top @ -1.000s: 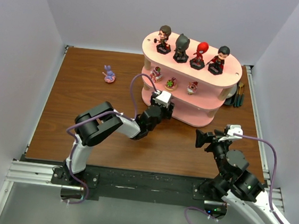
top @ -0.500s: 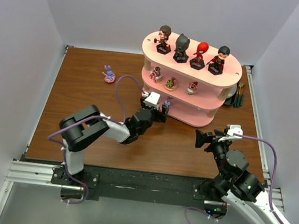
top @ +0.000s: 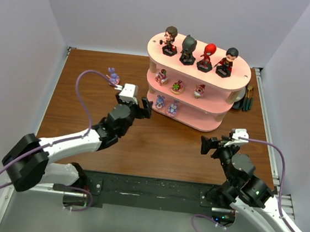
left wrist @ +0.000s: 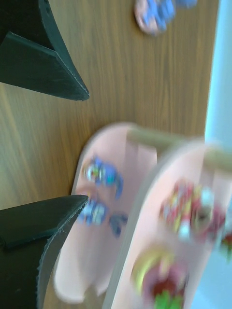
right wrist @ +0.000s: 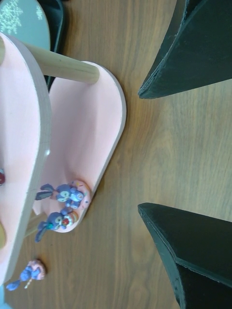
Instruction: Place and organize the plastic toys onto the shelf
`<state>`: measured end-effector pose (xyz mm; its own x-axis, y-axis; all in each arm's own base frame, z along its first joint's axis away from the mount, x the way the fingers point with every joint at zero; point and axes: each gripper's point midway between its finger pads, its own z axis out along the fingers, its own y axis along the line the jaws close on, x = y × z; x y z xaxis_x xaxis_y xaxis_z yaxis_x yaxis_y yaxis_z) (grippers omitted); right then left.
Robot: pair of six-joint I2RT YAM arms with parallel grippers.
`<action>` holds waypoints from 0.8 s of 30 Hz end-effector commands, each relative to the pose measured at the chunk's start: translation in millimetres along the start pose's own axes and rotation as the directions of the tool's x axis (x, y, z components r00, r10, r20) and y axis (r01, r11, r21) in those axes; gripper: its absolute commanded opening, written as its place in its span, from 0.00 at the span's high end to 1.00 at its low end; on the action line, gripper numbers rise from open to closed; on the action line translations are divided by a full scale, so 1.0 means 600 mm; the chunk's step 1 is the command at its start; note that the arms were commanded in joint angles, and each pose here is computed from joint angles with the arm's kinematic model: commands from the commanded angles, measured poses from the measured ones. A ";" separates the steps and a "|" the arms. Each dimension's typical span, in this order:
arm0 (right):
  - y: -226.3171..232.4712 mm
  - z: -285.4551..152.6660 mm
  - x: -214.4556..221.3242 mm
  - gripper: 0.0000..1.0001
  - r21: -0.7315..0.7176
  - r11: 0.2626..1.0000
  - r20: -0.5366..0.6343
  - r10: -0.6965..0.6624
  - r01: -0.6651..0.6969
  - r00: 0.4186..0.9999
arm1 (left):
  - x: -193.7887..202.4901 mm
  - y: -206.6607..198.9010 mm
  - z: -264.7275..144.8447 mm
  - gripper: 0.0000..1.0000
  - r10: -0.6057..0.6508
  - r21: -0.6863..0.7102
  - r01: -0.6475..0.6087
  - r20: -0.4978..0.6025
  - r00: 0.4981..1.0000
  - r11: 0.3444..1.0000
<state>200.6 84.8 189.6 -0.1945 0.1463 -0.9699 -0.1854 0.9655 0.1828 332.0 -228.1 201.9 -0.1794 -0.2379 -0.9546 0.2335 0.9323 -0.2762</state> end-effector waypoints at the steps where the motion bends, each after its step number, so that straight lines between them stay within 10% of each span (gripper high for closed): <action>1: 0.013 -0.004 -0.018 0.07 -0.029 0.999 -0.001 0.022 -0.022 1.000 | 0.024 0.104 -0.009 0.16 0.002 -0.157 -0.024 -0.137 0.991 0.987; 24: 0.020 0.000 0.006 0.03 -0.053 0.999 -0.048 -0.008 0.006 0.999 | -0.054 0.383 0.227 0.27 -0.105 -0.563 0.029 -0.104 0.989 0.826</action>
<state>197.2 91.0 179.0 -0.2475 0.1137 -0.9622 -0.2135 0.9623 0.1686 490.5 -58.4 129.6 -0.3817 -0.2671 -0.8849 -0.2867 0.9443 -0.1614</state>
